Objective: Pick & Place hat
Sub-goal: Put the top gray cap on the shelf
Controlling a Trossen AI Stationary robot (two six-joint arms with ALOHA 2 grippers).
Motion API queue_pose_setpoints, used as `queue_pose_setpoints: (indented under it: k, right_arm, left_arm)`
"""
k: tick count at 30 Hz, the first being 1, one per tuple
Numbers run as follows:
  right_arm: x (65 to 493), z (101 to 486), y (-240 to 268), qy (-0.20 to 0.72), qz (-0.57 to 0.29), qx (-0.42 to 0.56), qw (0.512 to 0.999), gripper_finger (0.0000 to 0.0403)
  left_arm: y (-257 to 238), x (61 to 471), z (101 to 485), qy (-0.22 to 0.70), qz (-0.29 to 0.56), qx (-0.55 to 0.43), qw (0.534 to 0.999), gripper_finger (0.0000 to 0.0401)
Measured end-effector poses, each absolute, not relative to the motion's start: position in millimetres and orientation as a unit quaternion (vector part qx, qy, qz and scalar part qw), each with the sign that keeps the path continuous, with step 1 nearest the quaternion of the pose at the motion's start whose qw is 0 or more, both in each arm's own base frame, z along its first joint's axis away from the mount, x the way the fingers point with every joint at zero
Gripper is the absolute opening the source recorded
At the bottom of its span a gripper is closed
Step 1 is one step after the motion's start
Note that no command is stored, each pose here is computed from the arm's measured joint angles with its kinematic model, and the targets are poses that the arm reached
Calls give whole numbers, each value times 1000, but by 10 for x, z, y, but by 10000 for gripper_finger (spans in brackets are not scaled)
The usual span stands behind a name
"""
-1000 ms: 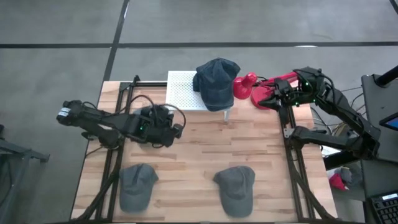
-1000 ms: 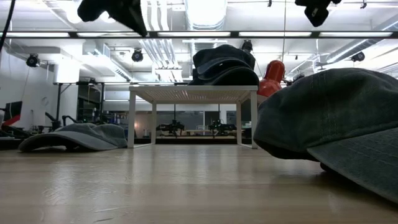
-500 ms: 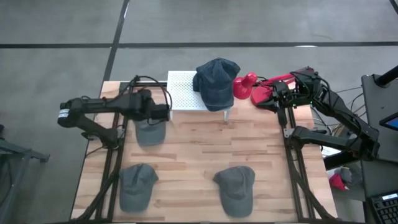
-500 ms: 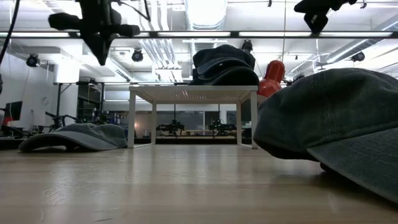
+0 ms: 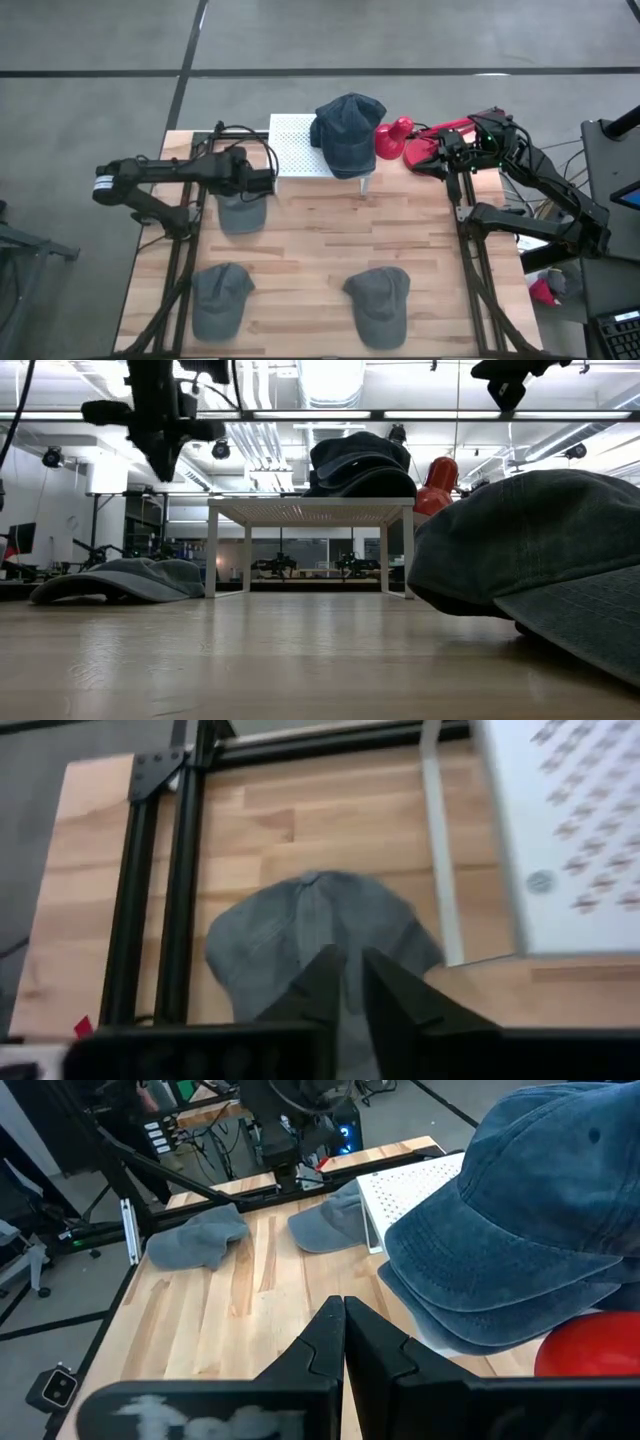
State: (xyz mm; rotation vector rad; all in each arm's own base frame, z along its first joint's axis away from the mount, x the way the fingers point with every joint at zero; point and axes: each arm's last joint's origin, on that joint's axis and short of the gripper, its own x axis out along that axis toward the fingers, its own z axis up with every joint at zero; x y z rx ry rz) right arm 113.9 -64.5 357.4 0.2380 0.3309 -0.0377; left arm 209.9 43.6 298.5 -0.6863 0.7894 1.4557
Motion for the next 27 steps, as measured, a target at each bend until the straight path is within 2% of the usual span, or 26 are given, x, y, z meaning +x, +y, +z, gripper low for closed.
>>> queue_pose_setpoints:
  k: [7,11,15,27]
  right_arm:
    - [1139,3574,-645,165,-19,117,979,8]
    - [1138,3573,-645,165,-19,118,979,8]
    - [1138,3573,-645,165,-19,120,979,8]
    - [1138,3573,-645,165,-21,130,977,8]
  left_arm:
    - [404,2015,2674,349,664,-357,557,175]
    - [391,1997,2487,357,662,-376,541,226]
    - [413,1992,2334,351,662,-384,540,243]
    - [586,1929,2020,342,664,-412,522,245]
